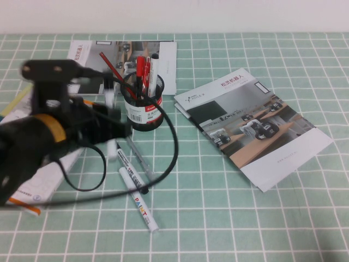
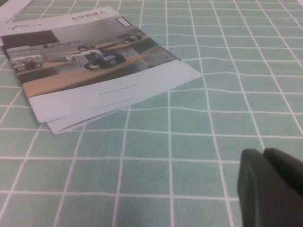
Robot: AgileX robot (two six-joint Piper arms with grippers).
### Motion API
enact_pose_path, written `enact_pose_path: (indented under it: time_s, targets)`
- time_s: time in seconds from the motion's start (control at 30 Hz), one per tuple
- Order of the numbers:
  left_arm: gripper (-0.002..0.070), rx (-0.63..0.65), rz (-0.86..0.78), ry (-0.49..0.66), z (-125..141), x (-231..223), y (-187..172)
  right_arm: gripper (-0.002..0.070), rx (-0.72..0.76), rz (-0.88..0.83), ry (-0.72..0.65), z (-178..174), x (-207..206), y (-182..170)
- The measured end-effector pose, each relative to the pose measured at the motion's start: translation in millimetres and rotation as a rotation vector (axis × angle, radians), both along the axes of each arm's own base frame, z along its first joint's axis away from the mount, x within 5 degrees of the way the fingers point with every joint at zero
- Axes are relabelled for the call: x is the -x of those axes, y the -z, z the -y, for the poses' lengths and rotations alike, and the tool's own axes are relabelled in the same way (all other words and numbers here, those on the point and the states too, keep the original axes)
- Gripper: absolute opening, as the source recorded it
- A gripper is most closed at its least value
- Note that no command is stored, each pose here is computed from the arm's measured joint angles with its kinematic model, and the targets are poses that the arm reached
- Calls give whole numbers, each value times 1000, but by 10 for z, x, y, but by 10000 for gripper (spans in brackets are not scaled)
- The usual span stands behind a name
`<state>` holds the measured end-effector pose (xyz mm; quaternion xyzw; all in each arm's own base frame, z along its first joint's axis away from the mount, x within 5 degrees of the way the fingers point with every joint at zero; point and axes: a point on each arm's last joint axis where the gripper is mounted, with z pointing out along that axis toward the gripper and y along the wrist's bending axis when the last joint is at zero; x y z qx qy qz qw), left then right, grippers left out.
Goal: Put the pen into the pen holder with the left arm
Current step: Place the pen onto the pen holder
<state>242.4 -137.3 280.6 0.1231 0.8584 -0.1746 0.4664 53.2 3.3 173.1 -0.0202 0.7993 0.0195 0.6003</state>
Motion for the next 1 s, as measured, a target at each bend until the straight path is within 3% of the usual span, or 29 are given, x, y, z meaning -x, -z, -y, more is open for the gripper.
enact_pose_path:
  time_s: [0.13,0.37,0.67,1.0]
  targets:
    - [109,158,284,21,-47,-39,-133,-20,0,0,0,0,0,0]
    - [109,284,509,6,-19,-467,-40,-20,0,0,0,0,0,0]
    - [109,250,442,-2,261,-1174,346,-20,0,0,0,0,0,0]
    - [109,165,348,-49,257,-1291,678,-20,0,0,0,0,0,0]
